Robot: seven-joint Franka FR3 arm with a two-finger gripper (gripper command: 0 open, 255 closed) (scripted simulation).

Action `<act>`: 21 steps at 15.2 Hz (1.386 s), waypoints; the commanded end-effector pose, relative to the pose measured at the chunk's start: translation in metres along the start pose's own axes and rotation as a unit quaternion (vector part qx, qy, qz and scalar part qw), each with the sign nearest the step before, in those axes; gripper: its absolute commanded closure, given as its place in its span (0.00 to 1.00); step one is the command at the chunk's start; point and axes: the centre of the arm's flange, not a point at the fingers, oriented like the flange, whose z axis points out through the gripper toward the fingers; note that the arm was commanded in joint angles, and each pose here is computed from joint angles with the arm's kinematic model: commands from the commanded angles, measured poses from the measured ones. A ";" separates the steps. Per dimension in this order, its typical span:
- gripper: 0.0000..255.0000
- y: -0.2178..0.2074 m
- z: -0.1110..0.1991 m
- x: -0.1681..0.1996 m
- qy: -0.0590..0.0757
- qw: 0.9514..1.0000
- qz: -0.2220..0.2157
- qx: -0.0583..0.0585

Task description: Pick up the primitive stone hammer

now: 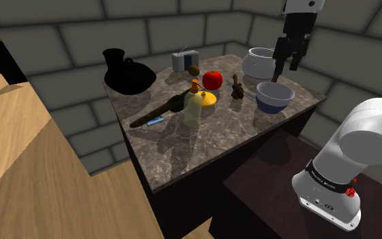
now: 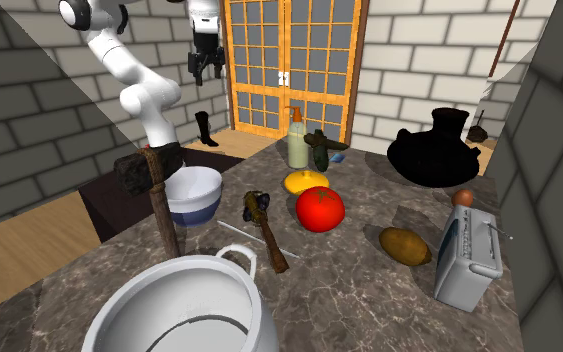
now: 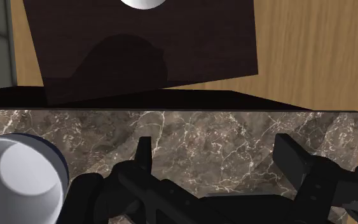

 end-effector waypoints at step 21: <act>0.00 0.071 0.113 0.203 0.063 0.980 0.174 -0.067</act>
